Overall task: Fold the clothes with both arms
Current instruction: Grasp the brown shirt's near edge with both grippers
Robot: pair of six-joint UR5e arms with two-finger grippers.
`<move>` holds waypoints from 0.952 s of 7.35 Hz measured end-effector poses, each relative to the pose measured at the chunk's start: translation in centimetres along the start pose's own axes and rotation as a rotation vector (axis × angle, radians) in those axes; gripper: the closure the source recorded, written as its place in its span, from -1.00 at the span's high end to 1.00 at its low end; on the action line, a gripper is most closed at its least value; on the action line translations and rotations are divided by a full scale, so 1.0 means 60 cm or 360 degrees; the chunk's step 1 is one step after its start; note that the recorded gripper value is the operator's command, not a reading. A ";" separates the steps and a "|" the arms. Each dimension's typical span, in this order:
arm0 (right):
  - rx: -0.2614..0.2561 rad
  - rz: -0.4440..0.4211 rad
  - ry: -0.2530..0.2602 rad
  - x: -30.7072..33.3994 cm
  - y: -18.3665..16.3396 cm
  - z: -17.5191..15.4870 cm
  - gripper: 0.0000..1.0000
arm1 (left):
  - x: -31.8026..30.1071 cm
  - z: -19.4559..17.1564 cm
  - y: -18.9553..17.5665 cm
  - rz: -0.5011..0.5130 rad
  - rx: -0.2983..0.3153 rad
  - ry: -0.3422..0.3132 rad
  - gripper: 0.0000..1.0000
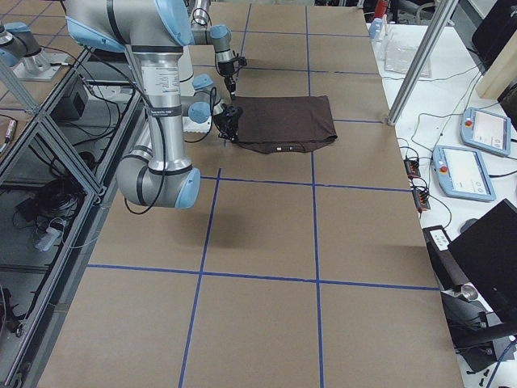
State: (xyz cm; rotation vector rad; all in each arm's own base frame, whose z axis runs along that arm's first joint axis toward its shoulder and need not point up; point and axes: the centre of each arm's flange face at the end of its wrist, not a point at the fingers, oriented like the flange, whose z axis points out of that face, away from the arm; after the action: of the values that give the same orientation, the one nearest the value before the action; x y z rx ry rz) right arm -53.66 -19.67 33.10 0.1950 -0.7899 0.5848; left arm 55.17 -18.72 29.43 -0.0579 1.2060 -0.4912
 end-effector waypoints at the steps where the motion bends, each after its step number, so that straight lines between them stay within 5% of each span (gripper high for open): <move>1: 0.0001 0.0002 0.0000 0.000 -0.001 0.000 -1.00 | 0.000 0.000 0.000 0.0000 0.0000 0.0000 -1.00; 4: -0.0020 0.0026 -0.0055 -0.012 -0.010 -0.031 -1.00 | 0.013 -0.044 -0.008 0.0045 -0.0015 0.0023 -1.00; 7: -0.0153 0.0058 -0.0194 -0.028 -0.029 -0.202 -1.00 | 0.071 -0.236 -0.005 0.0120 -0.0102 -0.0010 -1.00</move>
State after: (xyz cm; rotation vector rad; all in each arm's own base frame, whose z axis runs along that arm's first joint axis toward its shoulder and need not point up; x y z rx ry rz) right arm -46.21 -17.23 23.57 0.1288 -0.9393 0.5720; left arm 43.37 -17.66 20.58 -0.0681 1.2130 -0.3862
